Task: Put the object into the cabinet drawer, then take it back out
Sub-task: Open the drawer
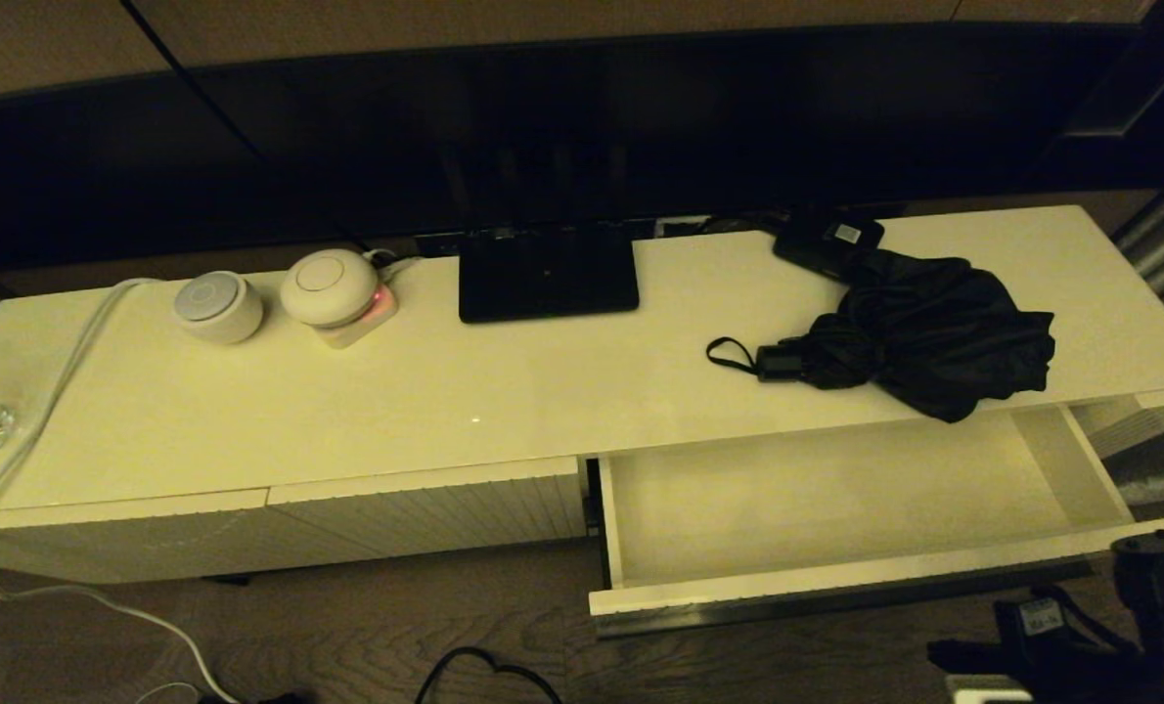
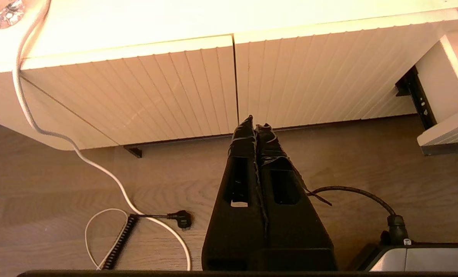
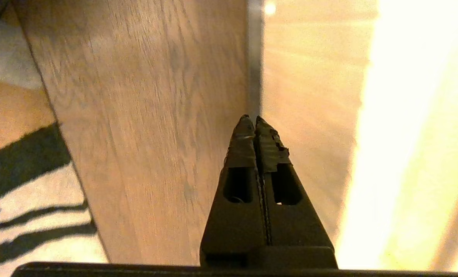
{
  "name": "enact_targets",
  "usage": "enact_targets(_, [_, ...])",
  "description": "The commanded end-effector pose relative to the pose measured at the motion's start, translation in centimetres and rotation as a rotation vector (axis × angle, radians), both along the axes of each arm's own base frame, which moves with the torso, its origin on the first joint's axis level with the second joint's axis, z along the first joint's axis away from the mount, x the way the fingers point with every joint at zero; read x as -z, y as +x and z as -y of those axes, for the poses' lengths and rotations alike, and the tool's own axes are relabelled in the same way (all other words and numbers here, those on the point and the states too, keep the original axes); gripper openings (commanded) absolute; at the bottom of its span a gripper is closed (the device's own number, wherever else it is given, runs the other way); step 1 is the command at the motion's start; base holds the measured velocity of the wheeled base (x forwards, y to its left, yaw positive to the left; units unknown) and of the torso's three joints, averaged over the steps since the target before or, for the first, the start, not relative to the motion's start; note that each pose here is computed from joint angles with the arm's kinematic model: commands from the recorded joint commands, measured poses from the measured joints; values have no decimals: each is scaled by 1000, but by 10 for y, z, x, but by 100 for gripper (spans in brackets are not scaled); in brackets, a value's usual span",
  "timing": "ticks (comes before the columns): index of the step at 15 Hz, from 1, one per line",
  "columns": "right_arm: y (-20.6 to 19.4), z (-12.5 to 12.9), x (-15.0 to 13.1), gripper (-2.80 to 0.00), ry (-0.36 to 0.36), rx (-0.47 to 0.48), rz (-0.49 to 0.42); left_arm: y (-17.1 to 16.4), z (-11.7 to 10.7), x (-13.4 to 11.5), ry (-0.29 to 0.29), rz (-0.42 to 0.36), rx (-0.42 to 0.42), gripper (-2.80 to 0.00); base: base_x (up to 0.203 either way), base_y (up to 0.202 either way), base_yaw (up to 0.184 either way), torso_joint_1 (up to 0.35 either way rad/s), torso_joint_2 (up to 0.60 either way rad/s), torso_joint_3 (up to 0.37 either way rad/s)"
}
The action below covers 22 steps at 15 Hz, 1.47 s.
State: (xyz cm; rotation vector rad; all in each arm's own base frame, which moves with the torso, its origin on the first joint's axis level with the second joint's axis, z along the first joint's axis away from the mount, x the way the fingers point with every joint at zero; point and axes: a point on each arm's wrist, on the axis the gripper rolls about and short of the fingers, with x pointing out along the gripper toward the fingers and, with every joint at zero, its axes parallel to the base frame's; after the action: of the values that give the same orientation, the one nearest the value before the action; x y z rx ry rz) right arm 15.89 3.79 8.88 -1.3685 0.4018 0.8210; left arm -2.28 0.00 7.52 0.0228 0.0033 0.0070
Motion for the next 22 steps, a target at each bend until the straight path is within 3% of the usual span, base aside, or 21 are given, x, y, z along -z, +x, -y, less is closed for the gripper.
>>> enact_targets(1, [-42, 12, -43, -280, 4, 36, 114, 0, 0, 1, 0, -3, -1, -280, 0, 0, 0, 0, 0, 0])
enact_targets(4, [-81, 26, -98, -280, -13, 204, 119, 0, 0, 1, 0, -3, -1, -280, 0, 0, 0, 0, 0, 0])
enact_targets(5, [-92, 29, -110, -280, 40, 299, 119, 0, 0, 1, 0, -3, -1, -280, 0, 0, 0, 0, 0, 0])
enact_targets(6, [-98, 31, -115, -280, 81, 369, 120, 0, 0, 1, 0, -3, -1, -280, 0, 0, 0, 0, 0, 0])
enact_targets(8, [-92, 32, -119, -280, 85, 427, 98, 0, 0, 1, 0, -3, -1, -280, 0, 0, 0, 0, 0, 0])
enact_targets(12, [-54, 29, -114, -280, 170, 577, -43, 0, 0, 1, 0, -3, -1, -280, 0, 0, 0, 0, 0, 0])
enact_targets(18, [9, 5, -112, -280, 511, 871, -315, 0, 0, 1, 0, -3, -1, -280, 0, 0, 0, 0, 0, 0])
enact_targets(22, [47, -19, -102, -280, 616, 1013, -447, 0, 0, 1, 0, -3, -1, -280, 0, 0, 0, 0, 0, 0])
